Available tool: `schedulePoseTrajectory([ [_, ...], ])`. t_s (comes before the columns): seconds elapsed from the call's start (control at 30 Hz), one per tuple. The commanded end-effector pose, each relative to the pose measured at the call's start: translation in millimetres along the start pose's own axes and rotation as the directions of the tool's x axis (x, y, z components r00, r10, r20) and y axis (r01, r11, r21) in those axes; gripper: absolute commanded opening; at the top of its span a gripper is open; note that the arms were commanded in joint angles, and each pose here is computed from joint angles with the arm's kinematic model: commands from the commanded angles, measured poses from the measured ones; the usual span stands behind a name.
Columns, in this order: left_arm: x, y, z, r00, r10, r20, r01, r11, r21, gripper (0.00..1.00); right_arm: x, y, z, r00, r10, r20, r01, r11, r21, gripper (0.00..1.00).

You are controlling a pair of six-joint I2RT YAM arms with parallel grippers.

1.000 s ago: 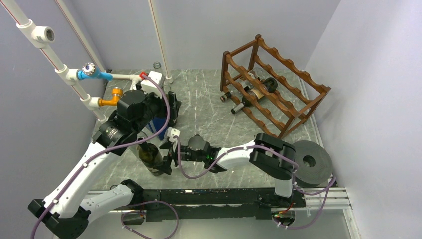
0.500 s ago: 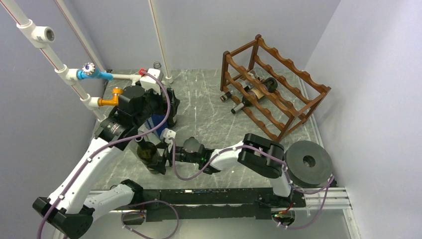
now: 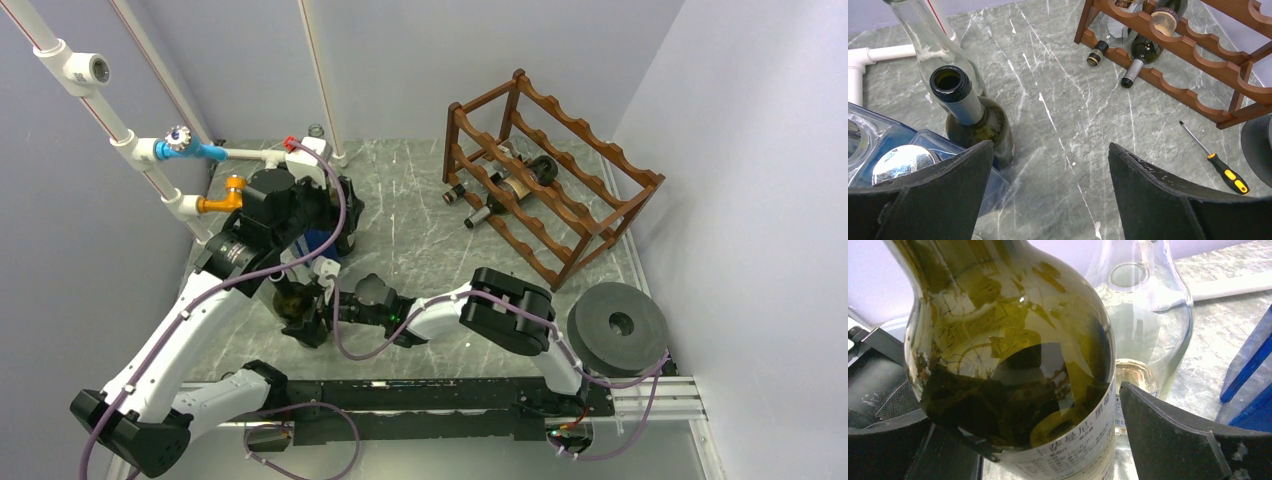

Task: Put the wine bottle on the wine rack
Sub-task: Pick up the wine bottle from the center of the board.

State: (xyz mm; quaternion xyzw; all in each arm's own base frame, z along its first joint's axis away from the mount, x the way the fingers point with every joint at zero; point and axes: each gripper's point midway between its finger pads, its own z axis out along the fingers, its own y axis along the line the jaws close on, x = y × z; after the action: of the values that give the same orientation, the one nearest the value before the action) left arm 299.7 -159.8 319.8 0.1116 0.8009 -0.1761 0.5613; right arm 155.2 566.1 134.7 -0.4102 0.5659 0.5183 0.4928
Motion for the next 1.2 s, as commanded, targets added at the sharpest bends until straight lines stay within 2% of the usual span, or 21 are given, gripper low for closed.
schedulePoseTrajectory([
  [0.0, -19.3, -2.9, -3.0, 0.999, -0.010, 0.050, 0.010, 1.000, 0.010, 0.90, -21.3, -4.0, 12.4, 0.998, -0.018, 0.063, 0.017, 1.000, 0.024, 0.99],
  [0.1, -21.8, -5.8, -5.4, 0.998, -0.014, 0.062, 0.012, 1.000, 0.027, 0.90, -18.8, -8.7, 10.7, 0.998, -0.041, 0.054, 0.039, 0.998, 0.047, 0.92],
  [0.23, -20.6, -2.2, -4.2, 0.998, -0.011, 0.055, 0.010, 1.000, 0.010, 0.90, -24.1, -11.3, 3.9, 0.995, -0.084, 0.050, 0.080, 0.995, 0.067, 0.78],
  [0.33, -21.8, -2.8, -4.0, 0.998, -0.012, 0.060, 0.011, 1.000, 0.016, 0.90, -28.0, -12.9, -1.7, 0.989, -0.143, 0.041, 0.140, 0.987, 0.076, 0.59],
  [0.43, -20.2, -0.9, -2.9, 0.998, -0.008, 0.057, 0.008, 1.000, 0.006, 0.90, -30.7, -14.3, -11.6, 0.983, -0.183, 0.025, 0.180, 0.980, 0.088, 0.30],
  [0.57, -21.5, -5.4, -4.3, 0.998, -0.014, 0.058, 0.012, 0.999, 0.030, 0.90, -34.6, -20.9, -40.3, 0.958, -0.285, 0.025, 0.279, 0.950, 0.142, 0.12],
  [0.63, -20.8, -6.2, -4.3, 0.998, -0.014, 0.061, 0.011, 0.999, 0.036, 0.90, -33.9, -29.3, -54.2, 0.939, -0.344, -0.026, 0.343, 0.922, 0.182, 0.00],
  [0.8, -17.6, -12.9, 0.5, 0.999, -0.012, 0.032, 0.010, 0.997, 0.071, 0.90, -25.0, -64.1, -85.5, 0.799, -0.547, -0.250, 0.599, 0.761, 0.248, 0.00],
  [0.97, -7.9, -23.6, 12.7, 0.999, -0.021, -0.027, 0.024, 0.992, 0.125, 0.90, -32.1, -93.4, -124.6, 0.635, -0.678, -0.370, 0.772, 0.542, 0.331, 0.00],
  [1.03, -3.6, -31.6, 15.8, 0.998, -0.026, -0.050, 0.034, 0.985, 0.167, 0.90, -26.8, -99.4, -139.8, 0.568, -0.711, -0.415, 0.823, 0.471, 0.319, 0.00],
  [1.1, 2.3, -35.9, 19.0, 0.997, -0.025, -0.075, 0.038, 0.983, 0.182, 0.90, -28.5, -104.5, -148.8, 0.538, -0.721, -0.437, 0.842, 0.432, 0.323, 0.00],
  [1.17, 7.4, -39.9, 21.7, 0.995, -0.016, -0.101, 0.034, 0.983, 0.180, 0.90, -30.4, -109.1, -157.7, 0.541, -0.719, -0.437, 0.840, 0.432, 0.328, 0.00],
])
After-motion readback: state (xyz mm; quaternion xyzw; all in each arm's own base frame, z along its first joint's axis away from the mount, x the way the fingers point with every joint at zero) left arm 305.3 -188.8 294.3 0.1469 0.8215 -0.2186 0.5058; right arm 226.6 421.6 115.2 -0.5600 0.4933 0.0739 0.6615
